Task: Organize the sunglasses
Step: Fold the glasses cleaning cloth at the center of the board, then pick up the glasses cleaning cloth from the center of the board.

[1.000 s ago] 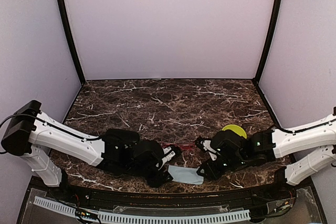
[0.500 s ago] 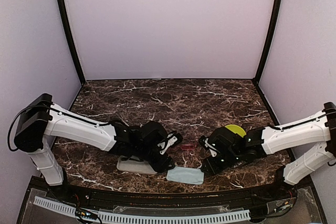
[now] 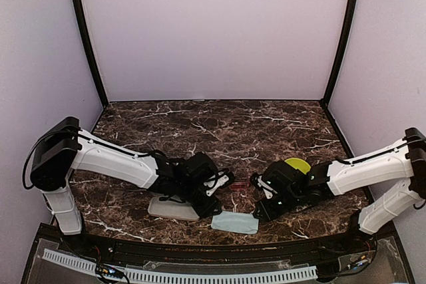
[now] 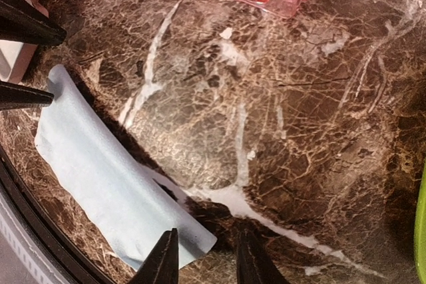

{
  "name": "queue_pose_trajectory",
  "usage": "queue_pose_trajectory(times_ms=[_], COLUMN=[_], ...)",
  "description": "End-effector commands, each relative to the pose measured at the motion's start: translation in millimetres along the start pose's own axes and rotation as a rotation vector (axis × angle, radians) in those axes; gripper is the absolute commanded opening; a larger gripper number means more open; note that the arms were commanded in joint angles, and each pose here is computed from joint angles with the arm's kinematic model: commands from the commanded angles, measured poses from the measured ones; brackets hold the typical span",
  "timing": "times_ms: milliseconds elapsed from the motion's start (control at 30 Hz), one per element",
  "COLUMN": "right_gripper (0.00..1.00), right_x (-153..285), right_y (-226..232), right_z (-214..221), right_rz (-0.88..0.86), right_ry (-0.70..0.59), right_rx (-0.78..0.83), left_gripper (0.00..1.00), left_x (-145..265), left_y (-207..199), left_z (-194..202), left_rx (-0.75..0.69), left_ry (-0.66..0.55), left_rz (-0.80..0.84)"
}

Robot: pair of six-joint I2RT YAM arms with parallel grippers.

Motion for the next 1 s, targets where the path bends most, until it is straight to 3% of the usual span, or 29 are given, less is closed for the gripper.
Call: queue_pose_trajectory(times_ms=[0, 333, 667, 967], right_gripper=[0.3, 0.25, 0.21, 0.17], right_x=[-6.4, -10.4, -12.5, -13.1], right_y=[-2.3, -5.6, -8.0, -9.5], right_z=[0.2, 3.3, 5.2, 6.5], right_rz=[-0.006, 0.003, 0.02, 0.03], right_ry=[0.003, 0.013, 0.024, 0.031], right_rx=[0.001, -0.005, -0.005, -0.003], left_gripper=[0.4, 0.33, 0.4, 0.27], left_x=[0.4, -6.4, -10.8, -12.1], left_y=[1.6, -0.2, 1.8, 1.6], left_z=[-2.5, 3.4, 1.4, 3.1], left_rx=[-0.018, -0.016, -0.02, -0.014], left_ry=[0.017, 0.038, 0.034, 0.04], left_rz=[0.006, 0.032, 0.013, 0.017])
Point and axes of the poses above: each gripper's point midway between its finger pads, its own x axis back along the fingers, its own y axis along the line the jaws close on, z = x × y, the point moved 10 cm from there along x, back along the fingers, and after that the axes turned 12 degrees about -x, right-handed, at the moved point
